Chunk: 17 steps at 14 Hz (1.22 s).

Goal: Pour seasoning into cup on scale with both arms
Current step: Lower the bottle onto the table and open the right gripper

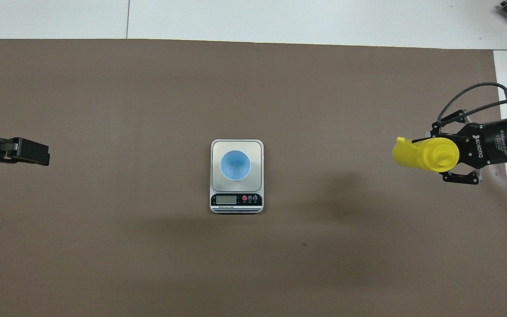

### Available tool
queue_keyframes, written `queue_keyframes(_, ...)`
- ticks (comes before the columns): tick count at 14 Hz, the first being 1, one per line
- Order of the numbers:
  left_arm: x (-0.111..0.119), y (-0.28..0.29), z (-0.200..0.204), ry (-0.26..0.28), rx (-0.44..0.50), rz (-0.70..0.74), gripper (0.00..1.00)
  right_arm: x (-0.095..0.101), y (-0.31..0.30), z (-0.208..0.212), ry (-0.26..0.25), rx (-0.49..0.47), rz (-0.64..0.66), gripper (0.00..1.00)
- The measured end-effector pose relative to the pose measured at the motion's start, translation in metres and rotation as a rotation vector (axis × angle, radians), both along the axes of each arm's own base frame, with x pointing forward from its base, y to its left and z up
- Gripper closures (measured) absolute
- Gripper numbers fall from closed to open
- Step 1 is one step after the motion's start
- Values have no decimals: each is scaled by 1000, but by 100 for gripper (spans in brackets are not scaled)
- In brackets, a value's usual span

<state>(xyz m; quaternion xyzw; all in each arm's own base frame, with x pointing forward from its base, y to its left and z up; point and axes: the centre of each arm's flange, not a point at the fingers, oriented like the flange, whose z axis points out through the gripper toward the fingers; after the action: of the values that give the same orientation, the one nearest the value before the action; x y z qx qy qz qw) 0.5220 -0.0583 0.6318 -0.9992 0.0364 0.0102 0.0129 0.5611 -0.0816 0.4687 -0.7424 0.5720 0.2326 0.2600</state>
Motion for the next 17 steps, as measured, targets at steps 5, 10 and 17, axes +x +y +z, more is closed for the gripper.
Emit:
queue_keyframes(5,0,0,0,0,0,0,0,11,-22,-75,60,59,63,48)
queue_keyframes(10,0,0,0,0,0,0,0,21,-57,-133,107,71,86,48)
queue_keyframes(17,0,0,0,1,0,0,0,17,-83,-151,126,75,39,52)
